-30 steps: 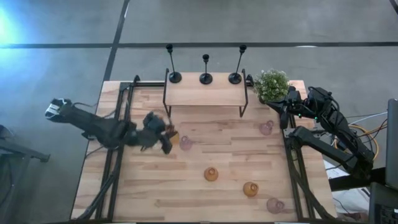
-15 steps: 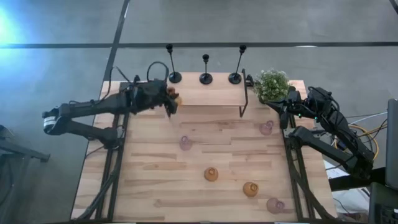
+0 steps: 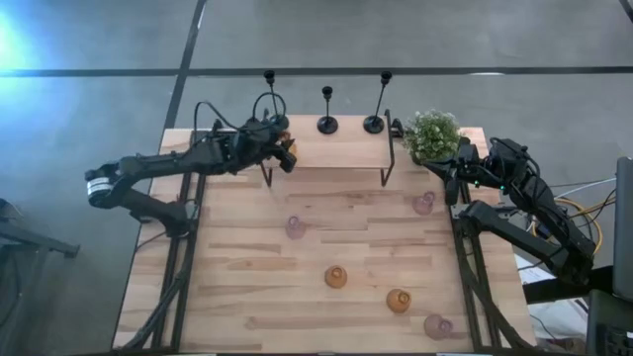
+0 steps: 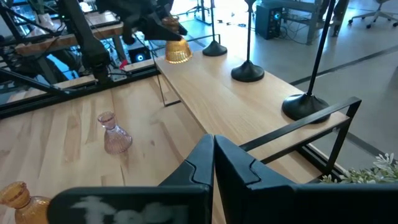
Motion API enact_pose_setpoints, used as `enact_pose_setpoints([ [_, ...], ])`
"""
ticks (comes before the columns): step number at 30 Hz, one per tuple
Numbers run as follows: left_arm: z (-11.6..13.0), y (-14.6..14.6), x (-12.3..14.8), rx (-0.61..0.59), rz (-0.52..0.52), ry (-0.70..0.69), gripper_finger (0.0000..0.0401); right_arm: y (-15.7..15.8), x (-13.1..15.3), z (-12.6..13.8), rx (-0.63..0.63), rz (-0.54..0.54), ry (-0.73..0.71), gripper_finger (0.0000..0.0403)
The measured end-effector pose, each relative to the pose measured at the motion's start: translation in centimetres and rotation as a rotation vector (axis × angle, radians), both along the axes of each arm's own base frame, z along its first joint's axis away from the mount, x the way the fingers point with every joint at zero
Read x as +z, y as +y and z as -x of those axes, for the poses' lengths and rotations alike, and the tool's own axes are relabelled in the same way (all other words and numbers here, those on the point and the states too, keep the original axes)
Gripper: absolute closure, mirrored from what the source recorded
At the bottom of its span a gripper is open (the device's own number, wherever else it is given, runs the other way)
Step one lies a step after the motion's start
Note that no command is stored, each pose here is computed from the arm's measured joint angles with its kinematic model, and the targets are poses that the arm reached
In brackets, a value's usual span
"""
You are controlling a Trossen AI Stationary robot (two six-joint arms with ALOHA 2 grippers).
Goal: Pick & Place candle stick holders
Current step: Put the left orange glass candle holder on the shelf
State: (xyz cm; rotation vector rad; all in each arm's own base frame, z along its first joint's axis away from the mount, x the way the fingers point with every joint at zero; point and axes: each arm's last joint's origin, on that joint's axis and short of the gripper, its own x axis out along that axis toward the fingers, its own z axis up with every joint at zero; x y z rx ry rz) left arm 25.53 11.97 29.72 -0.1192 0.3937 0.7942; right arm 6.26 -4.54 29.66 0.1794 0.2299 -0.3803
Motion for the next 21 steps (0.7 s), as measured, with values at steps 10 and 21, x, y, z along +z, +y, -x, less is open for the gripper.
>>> enact_pose_setpoints([
  [10, 0.5, 2.0, -0.5, 0.078, 0.010, 0.006, 0.0273, 0.0, 0.0, 0.0, 0.000, 0.000, 0.000, 0.0394],
  [21, 1.5, 2.7, -2.6, 0.109, 0.029, -0.050, 0.0273, 0.0, 0.0, 0.0, 0.000, 0.000, 0.000, 0.0394],
])
